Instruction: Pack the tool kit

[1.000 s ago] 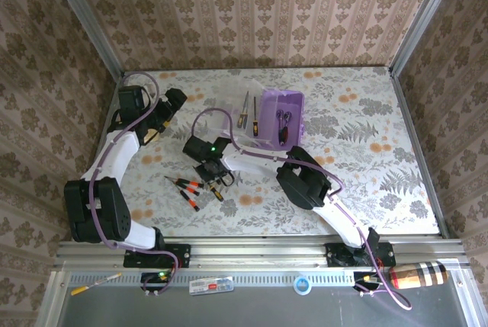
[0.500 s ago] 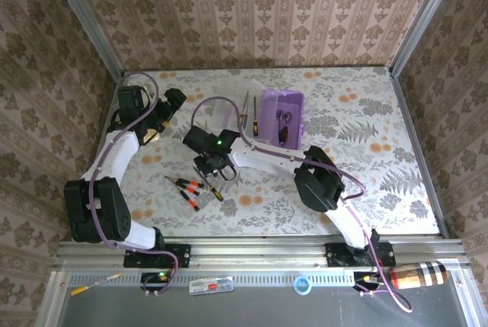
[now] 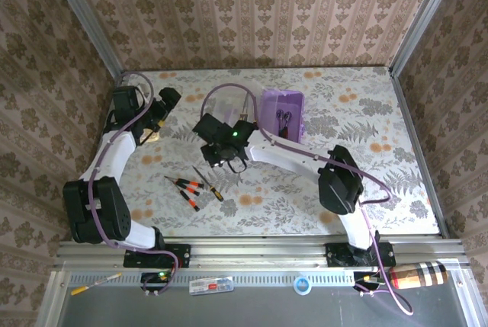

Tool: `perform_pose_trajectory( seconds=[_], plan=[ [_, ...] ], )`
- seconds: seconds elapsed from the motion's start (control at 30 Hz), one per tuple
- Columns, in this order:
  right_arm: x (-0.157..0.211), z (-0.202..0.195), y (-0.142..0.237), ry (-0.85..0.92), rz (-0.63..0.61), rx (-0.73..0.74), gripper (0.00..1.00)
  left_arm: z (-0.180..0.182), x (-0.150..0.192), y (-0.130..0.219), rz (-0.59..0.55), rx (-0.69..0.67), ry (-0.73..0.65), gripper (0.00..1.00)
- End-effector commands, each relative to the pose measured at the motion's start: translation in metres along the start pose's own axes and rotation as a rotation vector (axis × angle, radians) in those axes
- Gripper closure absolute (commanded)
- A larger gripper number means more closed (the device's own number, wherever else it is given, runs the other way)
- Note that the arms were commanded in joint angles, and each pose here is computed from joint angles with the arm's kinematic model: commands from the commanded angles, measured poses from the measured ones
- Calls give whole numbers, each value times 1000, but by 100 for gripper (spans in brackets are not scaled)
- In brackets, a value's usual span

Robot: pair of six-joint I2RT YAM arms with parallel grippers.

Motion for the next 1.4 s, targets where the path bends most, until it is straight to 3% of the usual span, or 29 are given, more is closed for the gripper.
perform_pose_trajectory(
  seconds=[0.0, 0.2, 0.53, 0.93, 1.37],
  plan=[
    [-16, -25, 28, -38, -60, 19, 82, -8, -2, 4, -13, 46, -3, 0],
    [-32, -73, 46, -152, -112, 36, 82, -15, 12, -8, 42, 72, -4, 0],
    [-36, -144, 49, -315, -122, 68, 82, -43, 60, -25, 167, 87, -134, 0],
    [-45, -177, 24, -442, -107, 49, 82, -60, 107, -38, 277, 69, -250, 0],
    [-46, -197, -23, -517, -36, 60, 82, -61, 105, -33, 258, 51, -271, 0]
  ],
)
Point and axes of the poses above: each hand's point on the last joint's axis, 136 mm out from that joint toward the fingers, its own y axis back along the fingers, its own z axis along the line the jaws close on, x = y × z, the point moved 4 cm from there along y, back along the fingers, and after that the axes turned 4 degrees about y, right-handed, at the moved point
